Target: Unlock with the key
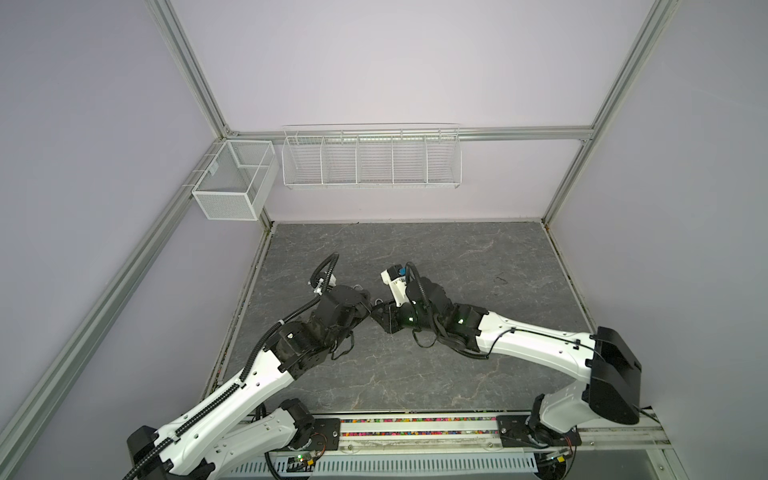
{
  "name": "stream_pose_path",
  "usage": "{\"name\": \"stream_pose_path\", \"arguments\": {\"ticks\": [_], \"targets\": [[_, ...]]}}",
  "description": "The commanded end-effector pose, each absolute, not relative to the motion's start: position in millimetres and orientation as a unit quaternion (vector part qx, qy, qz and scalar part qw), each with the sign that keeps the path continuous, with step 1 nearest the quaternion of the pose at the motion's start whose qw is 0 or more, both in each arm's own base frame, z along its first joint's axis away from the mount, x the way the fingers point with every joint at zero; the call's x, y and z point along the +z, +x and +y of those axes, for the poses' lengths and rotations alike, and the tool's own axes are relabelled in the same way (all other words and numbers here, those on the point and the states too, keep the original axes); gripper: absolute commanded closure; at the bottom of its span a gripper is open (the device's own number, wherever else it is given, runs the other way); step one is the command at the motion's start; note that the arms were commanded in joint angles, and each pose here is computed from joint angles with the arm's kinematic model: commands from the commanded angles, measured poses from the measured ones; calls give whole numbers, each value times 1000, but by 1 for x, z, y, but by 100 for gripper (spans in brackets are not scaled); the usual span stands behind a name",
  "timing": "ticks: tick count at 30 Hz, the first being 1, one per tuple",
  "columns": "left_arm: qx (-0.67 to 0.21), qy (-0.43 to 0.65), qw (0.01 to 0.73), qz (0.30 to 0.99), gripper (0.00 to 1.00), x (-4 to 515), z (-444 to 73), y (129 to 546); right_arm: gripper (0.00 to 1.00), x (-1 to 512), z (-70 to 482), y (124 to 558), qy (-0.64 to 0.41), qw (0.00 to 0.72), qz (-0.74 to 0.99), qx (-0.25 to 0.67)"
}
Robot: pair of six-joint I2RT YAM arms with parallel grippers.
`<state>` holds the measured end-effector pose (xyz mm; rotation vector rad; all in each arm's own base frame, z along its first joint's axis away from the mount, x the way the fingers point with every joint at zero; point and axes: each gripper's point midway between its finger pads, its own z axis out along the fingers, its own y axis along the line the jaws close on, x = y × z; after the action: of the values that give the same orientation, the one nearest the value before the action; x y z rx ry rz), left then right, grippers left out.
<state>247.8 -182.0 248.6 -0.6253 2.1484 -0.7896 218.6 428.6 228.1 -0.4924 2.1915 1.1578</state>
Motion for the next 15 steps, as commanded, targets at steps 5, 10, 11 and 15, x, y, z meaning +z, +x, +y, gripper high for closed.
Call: {"name": "stream_pose_path", "arguments": {"ticks": [5,10,11,15], "targets": [[-328,-245,384,828,100,264,-183,250,79,249,435,225,-181,319,808,461],[-329,-243,384,828,100,264,-184,250,78,253,435,225,-183,321,806,463],[-330,-243,385,827,100,265,-185,250,78,252,435,226,-183,321,806,462],[-332,-242,384,827,100,267,-186,250,79,249,433,229,-179,319,809,459]]}}
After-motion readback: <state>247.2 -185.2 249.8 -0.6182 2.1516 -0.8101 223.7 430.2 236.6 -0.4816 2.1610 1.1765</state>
